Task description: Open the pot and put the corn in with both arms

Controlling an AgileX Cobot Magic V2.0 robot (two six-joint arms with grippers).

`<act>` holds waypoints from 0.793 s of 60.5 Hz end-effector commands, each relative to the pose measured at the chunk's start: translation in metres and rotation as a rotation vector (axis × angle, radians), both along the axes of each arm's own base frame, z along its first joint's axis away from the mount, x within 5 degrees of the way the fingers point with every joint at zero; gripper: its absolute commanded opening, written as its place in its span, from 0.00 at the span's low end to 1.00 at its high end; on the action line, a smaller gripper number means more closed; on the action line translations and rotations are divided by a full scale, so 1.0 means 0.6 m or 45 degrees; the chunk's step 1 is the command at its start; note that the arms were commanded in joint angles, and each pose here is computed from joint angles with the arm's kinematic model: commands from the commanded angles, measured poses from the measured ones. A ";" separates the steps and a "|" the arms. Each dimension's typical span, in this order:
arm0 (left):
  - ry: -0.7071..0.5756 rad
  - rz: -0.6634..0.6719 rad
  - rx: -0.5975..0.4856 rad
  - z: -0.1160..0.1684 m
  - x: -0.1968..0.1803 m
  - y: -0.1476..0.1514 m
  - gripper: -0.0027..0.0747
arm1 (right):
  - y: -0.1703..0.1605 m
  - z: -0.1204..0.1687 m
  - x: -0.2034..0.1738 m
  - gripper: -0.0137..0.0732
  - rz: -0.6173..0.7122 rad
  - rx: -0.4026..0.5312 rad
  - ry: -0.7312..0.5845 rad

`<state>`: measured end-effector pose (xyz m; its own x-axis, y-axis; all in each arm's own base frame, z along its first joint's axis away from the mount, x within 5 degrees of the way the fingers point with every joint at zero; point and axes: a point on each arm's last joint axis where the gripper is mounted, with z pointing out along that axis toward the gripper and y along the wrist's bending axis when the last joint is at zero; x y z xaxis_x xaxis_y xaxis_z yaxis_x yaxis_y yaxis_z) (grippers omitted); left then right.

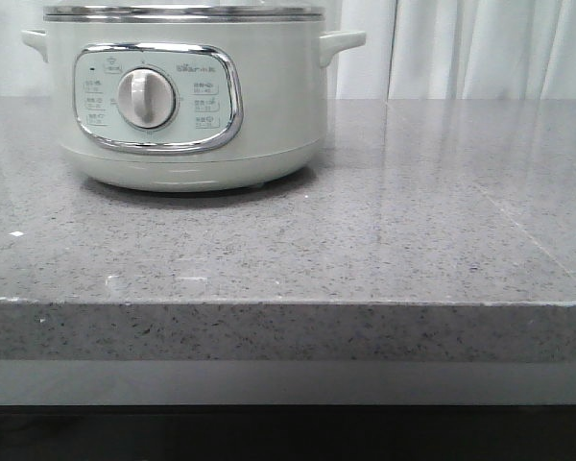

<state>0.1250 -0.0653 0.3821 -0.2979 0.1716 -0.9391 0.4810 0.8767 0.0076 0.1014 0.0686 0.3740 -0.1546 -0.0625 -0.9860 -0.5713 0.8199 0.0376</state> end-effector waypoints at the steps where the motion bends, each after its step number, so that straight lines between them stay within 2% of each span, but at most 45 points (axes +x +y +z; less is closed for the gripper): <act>1: -0.134 0.003 -0.073 0.019 -0.008 0.004 0.59 | -0.003 0.026 -0.001 0.72 -0.020 0.063 -0.111; 5: -0.135 0.003 -0.073 0.016 -0.011 0.005 0.57 | -0.003 0.026 -0.001 0.70 -0.020 0.062 -0.110; 8: -0.136 0.004 -0.074 0.014 -0.010 0.005 0.51 | -0.003 0.026 -0.001 0.64 -0.020 0.062 -0.110; 19: -0.158 0.006 -0.086 0.017 -0.010 0.005 0.26 | -0.003 0.025 -0.001 0.31 -0.019 0.059 -0.105; 27: -0.158 0.006 -0.085 0.016 -0.009 0.005 0.08 | -0.003 0.025 -0.001 0.13 -0.018 0.057 -0.102; 31: -0.150 0.005 -0.084 0.013 -0.009 0.004 0.01 | -0.003 0.025 -0.001 0.08 -0.018 0.057 -0.102; 48: -0.152 0.006 -0.085 0.013 -0.009 0.004 0.01 | -0.003 0.025 -0.001 0.08 -0.018 0.057 -0.102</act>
<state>0.1199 -0.0626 0.3728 -0.2823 0.1623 -0.9455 0.4784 0.8781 0.0079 0.1012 0.0687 0.3734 -0.1601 -0.0664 -0.9849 -0.5722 0.8192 0.0378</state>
